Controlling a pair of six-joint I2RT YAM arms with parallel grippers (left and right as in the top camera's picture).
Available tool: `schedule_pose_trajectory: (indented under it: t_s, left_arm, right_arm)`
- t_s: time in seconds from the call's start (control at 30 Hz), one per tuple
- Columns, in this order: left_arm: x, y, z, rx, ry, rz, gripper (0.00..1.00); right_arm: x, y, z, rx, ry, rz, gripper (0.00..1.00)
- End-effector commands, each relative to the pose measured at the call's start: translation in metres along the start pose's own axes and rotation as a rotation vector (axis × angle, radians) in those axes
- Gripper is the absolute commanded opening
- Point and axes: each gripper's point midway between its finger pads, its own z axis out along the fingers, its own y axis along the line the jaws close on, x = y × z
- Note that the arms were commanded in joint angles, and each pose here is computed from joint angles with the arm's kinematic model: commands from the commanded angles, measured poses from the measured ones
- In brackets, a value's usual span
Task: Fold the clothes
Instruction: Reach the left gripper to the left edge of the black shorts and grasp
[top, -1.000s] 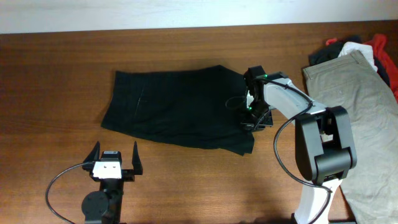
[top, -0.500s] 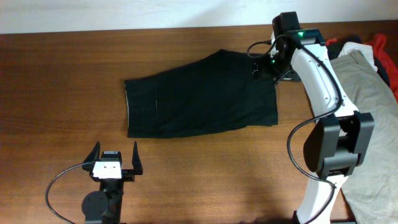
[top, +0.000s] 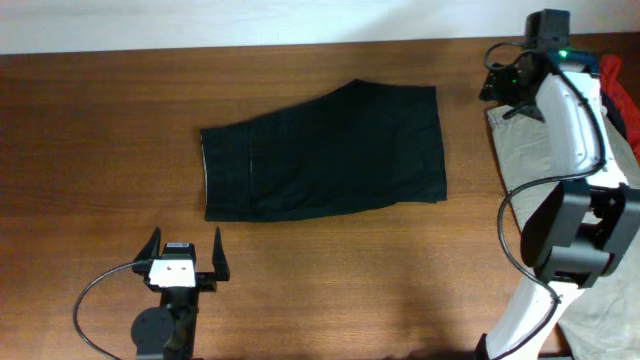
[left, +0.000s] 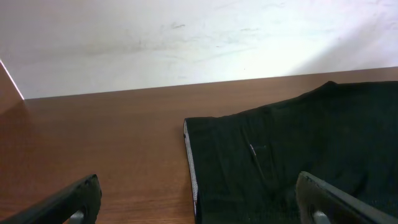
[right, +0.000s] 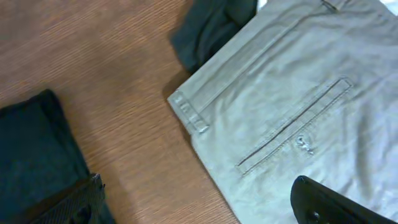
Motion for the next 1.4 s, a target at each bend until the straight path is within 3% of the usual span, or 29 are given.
schedule_pose_trajectory:
  t_s: [0.0, 0.07, 0.13, 0.2, 0.27, 0.4, 0.47, 0.5, 0.57, 0.63, 0.7, 0.73, 0.8, 0.93, 1.07, 1.17, 1.37]
  left_arm:
    - [-0.018, -0.027, -0.003, 0.16, -0.085, 0.021, 0.99]
    - [-0.055, -0.062, -0.019, 0.383, -0.233, -0.027, 0.99]
    - [-0.057, -0.052, -0.017, 0.338, -0.178, -0.217, 0.99]
    - [-0.068, -0.049, -0.02, 0.328, -0.167, -0.219, 0.99]
    - [-0.103, -0.038, -0.02, 0.276, -0.157, -0.211, 0.99]
    - [-0.146, -0.037, 0.014, 0.283, 0.105, -0.124, 0.99]
    - [-0.146, -0.045, 0.047, 0.33, 0.208, -0.142, 0.99]
    - [-0.14, -0.045, 0.06, 0.33, 0.266, -0.152, 0.99]
    - [-0.075, -0.038, 0.098, 0.262, 0.789, -0.193, 0.99]
    - [-0.052, -0.039, 0.118, 0.274, 0.998, -0.175, 0.99]
    - [-0.031, -0.04, 0.158, 0.271, 1.051, -0.179, 0.99]
    - [-0.001, -0.033, 0.17, 0.22, 1.111, -0.163, 0.99]
    - [0.012, -0.031, 0.186, 0.193, 1.105, -0.199, 0.99]
    - [0.039, 0.019, 0.209, 0.065, 1.091, -0.34, 0.99]
    - [0.077, -0.002, 0.212, 0.279, 1.156, -0.512, 0.99]
    - [0.112, -0.006, 0.209, 0.279, 1.236, -0.543, 0.99]
    - [0.147, -0.013, 0.193, 0.274, 1.358, -0.58, 0.99]
  right_arm:
    - [-0.004, -0.007, -0.003, -0.001, -0.008, 0.027, 0.99]
    - [-0.004, -0.006, -0.003, -0.002, -0.008, 0.026, 0.99]
    - [-0.004, -0.006, -0.003, -0.002, -0.008, 0.026, 0.99]
    - [-0.004, -0.006, -0.003, -0.002, -0.008, 0.026, 0.99]
    - [-0.004, -0.006, -0.003, -0.002, -0.008, 0.026, 0.99]
    - [-0.004, -0.006, -0.003, -0.002, -0.008, 0.026, 0.99]
    - [-0.004, -0.006, -0.003, -0.002, -0.008, 0.026, 0.99]
    - [-0.004, -0.006, -0.003, -0.002, -0.008, 0.026, 0.99]
    - [-0.004, -0.006, -0.003, -0.002, -0.008, 0.026, 0.99]
    - [-0.004, -0.006, -0.003, -0.002, -0.008, 0.026, 0.99]
    - [-0.004, -0.006, -0.003, -0.002, -0.008, 0.026, 0.99]
    - [-0.004, -0.006, -0.003, -0.002, -0.008, 0.026, 0.99]
    - [-0.004, -0.006, -0.003, -0.002, -0.008, 0.026, 0.99]
    - [-0.004, -0.006, -0.003, -0.002, -0.008, 0.026, 0.99]
    - [-0.004, -0.006, -0.003, -0.002, -0.008, 0.026, 0.99]
    - [-0.004, -0.006, -0.003, -0.002, -0.008, 0.026, 0.99]
    - [-0.004, -0.006, -0.003, -0.002, -0.008, 0.026, 0.99]
